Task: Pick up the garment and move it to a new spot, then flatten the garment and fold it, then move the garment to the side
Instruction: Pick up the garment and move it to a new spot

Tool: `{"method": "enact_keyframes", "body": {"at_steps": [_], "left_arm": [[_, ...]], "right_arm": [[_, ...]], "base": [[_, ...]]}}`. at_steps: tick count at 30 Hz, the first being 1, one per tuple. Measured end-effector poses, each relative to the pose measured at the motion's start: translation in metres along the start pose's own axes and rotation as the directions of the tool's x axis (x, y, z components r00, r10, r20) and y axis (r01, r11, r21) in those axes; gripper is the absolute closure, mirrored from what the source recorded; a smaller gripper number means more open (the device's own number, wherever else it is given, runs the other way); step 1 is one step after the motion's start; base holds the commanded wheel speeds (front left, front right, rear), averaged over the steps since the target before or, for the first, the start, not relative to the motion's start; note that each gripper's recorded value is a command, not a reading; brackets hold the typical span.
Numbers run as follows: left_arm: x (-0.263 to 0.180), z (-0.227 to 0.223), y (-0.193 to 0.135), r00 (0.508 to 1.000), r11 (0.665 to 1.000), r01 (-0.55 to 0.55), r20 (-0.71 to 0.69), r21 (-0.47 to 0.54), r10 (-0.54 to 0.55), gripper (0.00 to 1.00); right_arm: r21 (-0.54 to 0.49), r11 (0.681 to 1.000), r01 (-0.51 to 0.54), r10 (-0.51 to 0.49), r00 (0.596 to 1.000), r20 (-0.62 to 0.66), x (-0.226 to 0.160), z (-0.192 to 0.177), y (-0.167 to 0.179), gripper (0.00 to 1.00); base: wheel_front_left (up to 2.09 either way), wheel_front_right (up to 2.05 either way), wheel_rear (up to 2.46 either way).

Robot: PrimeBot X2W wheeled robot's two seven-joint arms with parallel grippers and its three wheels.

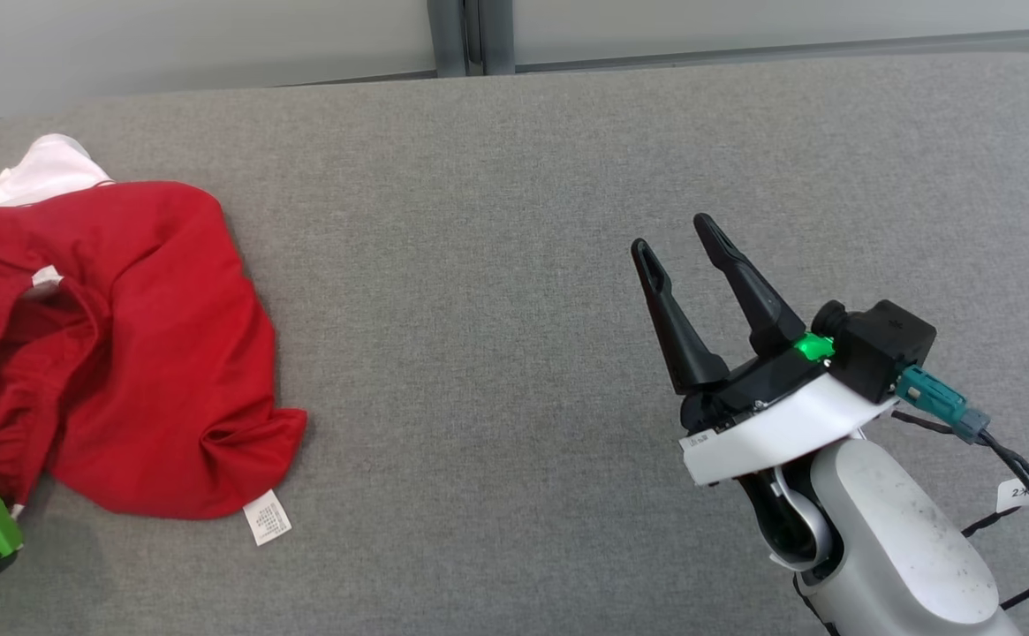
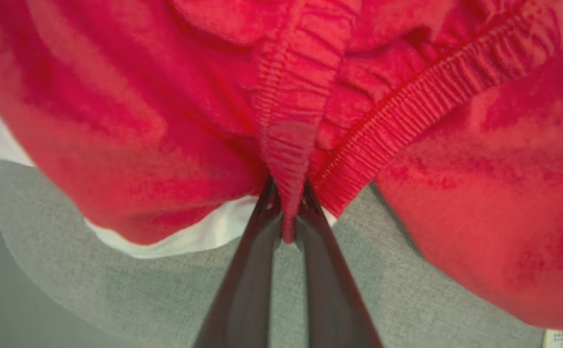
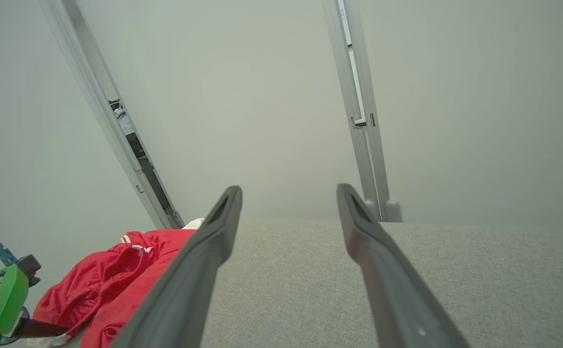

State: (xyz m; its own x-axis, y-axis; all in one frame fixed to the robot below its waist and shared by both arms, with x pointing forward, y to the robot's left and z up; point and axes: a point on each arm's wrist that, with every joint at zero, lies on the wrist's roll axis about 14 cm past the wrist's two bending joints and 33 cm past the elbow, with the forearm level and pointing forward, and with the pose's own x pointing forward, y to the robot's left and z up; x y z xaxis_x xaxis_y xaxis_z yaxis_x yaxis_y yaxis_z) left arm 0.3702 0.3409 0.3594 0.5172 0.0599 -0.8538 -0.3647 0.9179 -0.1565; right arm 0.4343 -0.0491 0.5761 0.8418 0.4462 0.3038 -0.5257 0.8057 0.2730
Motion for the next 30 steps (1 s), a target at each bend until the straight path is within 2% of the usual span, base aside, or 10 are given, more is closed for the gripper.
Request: {"method": "enact_keyframes", "body": {"at_steps": [5, 10, 13, 18, 20, 24, 27, 30], "left_arm": [[-0.027, 0.038, 0.008, 0.992, 0.994, -0.026, 0.122, 0.106, 0.013, 1.00], [-0.066, 0.081, -0.001, 0.963, 0.975, -0.033, 0.267, 0.220, -0.027, 1.00], [-0.097, 0.108, -0.017, 0.927, 0.955, -0.035, 0.367, 0.293, -0.078, 1.00], [-0.153, 0.142, -0.063, 0.836, 0.911, -0.012, 0.505, 0.412, -0.217, 1.00], [-0.175, 0.153, -0.087, 0.792, 0.885, -0.002, 0.541, 0.466, -0.283, 1.00], [-0.211, 0.162, -0.147, 0.710, 0.810, 0.024, 0.560, 0.586, -0.427, 1.00], [-0.233, 0.156, -0.202, 0.637, 0.743, 0.100, 0.531, 0.661, -0.558, 1.00], [-0.257, 0.145, -0.257, 0.542, 0.666, 0.178, 0.493, 0.725, -0.681, 1.00]], "right_arm": [[0.014, 1.000, 0.001, -0.001, 1.000, 0.018, -0.004, 0.007, 0.009, 0.00], [0.032, 0.999, -0.017, 0.016, 0.999, 0.041, -0.007, 0.016, 0.024, 0.00], [0.039, 0.999, -0.022, 0.020, 0.999, 0.046, -0.012, 0.019, 0.031, 0.00], [0.034, 0.999, -0.029, 0.026, 0.996, 0.081, -0.018, 0.034, 0.040, 0.00], [0.028, 0.999, -0.024, 0.022, 0.995, 0.098, -0.020, 0.040, 0.040, 0.00], [0.019, 1.000, 0.013, -0.015, 0.993, 0.121, -0.028, 0.050, 0.031, 0.00], [0.010, 0.999, 0.049, -0.050, 0.988, 0.143, -0.035, 0.059, 0.021, 0.00], [0.001, 0.995, 0.098, -0.096, 0.981, 0.166, -0.045, 0.068, 0.008, 0.00]], "base": [[0.00, 0.00, 0.00], [0.00, 0.00, 0.00], [0.00, 0.00, 0.00], [0.00, 0.00, 0.00], [0.00, 0.00, 0.00], [0.00, 0.00, 0.00], [0.00, 0.00, 0.00], [0.00, 0.00, 0.00]]}}
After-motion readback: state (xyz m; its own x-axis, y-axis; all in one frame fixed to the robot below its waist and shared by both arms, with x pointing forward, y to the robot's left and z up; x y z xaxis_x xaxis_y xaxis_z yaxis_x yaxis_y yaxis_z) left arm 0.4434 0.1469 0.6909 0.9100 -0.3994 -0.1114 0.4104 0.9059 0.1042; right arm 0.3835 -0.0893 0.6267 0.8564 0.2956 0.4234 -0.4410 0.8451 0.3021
